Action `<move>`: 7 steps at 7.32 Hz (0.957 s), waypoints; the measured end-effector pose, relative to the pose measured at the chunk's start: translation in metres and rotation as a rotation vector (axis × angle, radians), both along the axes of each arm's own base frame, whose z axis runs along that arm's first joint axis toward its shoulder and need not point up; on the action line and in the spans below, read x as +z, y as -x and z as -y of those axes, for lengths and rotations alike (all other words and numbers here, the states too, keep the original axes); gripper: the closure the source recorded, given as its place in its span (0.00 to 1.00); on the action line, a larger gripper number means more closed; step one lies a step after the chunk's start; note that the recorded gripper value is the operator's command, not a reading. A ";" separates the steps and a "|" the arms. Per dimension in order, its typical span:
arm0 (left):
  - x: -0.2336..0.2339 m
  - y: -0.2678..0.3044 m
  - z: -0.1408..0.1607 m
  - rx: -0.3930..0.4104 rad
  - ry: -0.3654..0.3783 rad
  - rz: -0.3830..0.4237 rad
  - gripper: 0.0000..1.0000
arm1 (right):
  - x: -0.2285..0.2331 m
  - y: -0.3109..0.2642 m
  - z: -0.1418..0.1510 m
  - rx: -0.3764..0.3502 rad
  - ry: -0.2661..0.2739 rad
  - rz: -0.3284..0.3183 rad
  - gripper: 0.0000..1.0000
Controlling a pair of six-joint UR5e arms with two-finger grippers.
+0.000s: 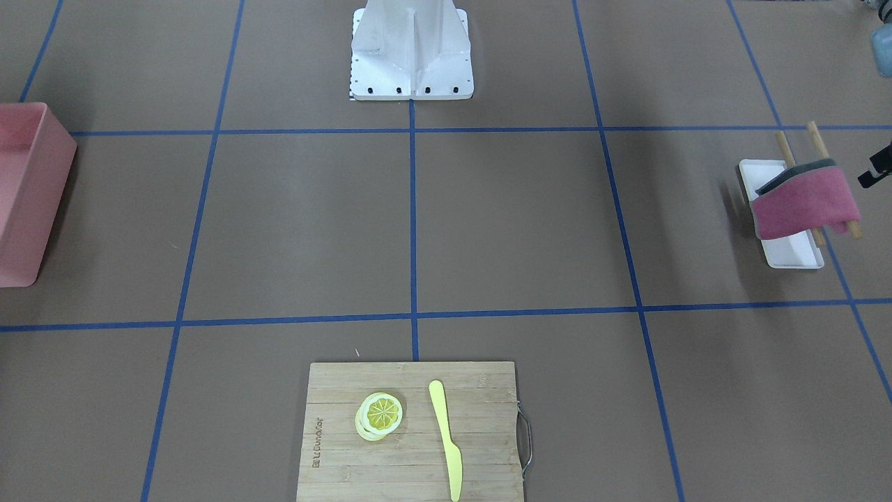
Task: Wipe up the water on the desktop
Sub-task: 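Close the left gripper on the pink cloth in the white tray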
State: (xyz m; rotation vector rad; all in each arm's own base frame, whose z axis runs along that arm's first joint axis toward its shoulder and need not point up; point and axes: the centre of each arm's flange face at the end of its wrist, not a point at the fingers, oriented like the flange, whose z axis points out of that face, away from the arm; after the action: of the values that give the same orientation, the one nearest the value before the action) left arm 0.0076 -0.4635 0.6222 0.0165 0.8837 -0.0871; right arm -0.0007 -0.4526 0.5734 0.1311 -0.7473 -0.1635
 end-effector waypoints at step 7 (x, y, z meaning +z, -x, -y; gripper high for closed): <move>0.011 -0.033 0.004 0.060 0.031 -0.005 0.52 | 0.005 0.000 -0.001 -0.004 0.007 -0.002 0.00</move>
State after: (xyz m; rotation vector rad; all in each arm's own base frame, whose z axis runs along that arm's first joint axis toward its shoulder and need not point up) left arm 0.0403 -0.4672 0.6333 -0.0393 0.8873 -0.0451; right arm -0.0004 -0.4513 0.5782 0.1224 -0.7459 -0.1643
